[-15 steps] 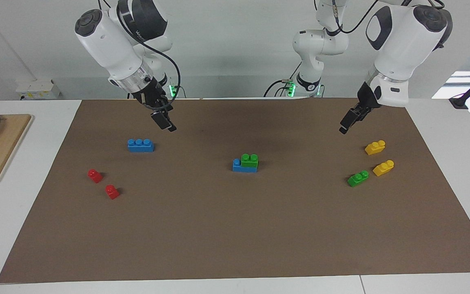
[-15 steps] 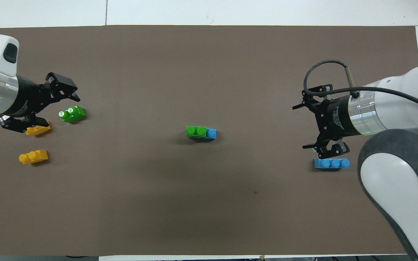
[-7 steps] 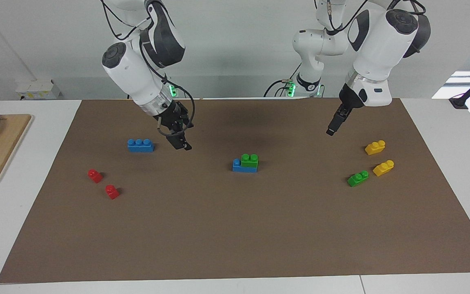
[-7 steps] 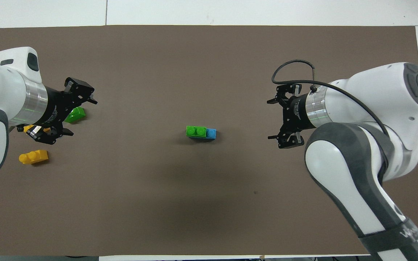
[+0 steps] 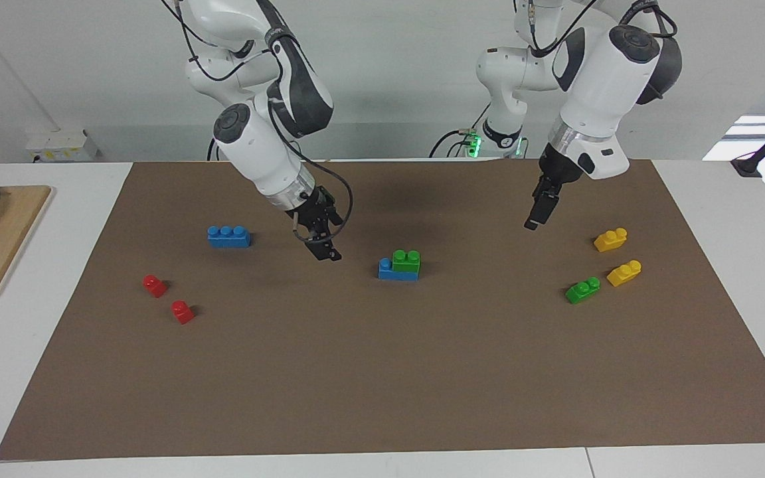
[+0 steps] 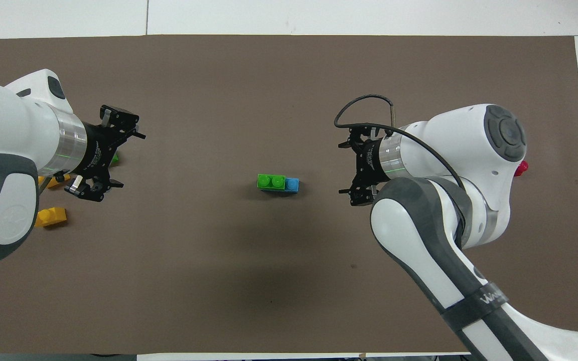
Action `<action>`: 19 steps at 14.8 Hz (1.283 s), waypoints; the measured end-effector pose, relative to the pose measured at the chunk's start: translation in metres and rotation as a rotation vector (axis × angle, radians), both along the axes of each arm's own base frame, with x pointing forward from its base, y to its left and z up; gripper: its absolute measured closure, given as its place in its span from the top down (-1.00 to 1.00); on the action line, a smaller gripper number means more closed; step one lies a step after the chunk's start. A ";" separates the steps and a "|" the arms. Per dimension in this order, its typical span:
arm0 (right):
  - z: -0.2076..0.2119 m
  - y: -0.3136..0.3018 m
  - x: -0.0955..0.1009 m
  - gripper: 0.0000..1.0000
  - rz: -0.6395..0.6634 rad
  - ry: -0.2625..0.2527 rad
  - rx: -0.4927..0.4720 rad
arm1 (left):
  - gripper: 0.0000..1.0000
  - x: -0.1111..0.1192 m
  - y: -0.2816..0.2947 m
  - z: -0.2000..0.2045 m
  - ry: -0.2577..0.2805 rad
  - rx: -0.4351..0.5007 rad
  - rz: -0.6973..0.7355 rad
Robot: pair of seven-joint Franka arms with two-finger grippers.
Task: Remove green block with left arm and hold with right
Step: 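Move the left gripper and the right gripper toward the joined green-blue brick, then close the left gripper on green while the right gripper grips blue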
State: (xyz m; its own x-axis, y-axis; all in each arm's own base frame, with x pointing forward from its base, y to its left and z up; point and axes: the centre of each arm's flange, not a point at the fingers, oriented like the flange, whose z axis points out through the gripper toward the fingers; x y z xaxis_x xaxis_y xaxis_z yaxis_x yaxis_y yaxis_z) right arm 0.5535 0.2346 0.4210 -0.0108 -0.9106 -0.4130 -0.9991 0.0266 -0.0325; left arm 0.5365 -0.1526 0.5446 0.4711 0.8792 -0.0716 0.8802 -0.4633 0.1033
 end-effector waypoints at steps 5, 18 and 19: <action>-0.032 0.037 -0.004 1.00 -0.005 -0.019 0.022 | 1.00 0.004 -0.030 -0.033 0.069 -0.029 0.179; -0.107 0.081 -0.022 1.00 -0.038 -0.023 0.019 | 1.00 0.012 -0.122 -0.091 0.086 -0.053 0.400; -0.111 0.081 -0.021 1.00 -0.040 -0.024 0.015 | 1.00 0.010 -0.127 -0.091 0.084 -0.055 0.397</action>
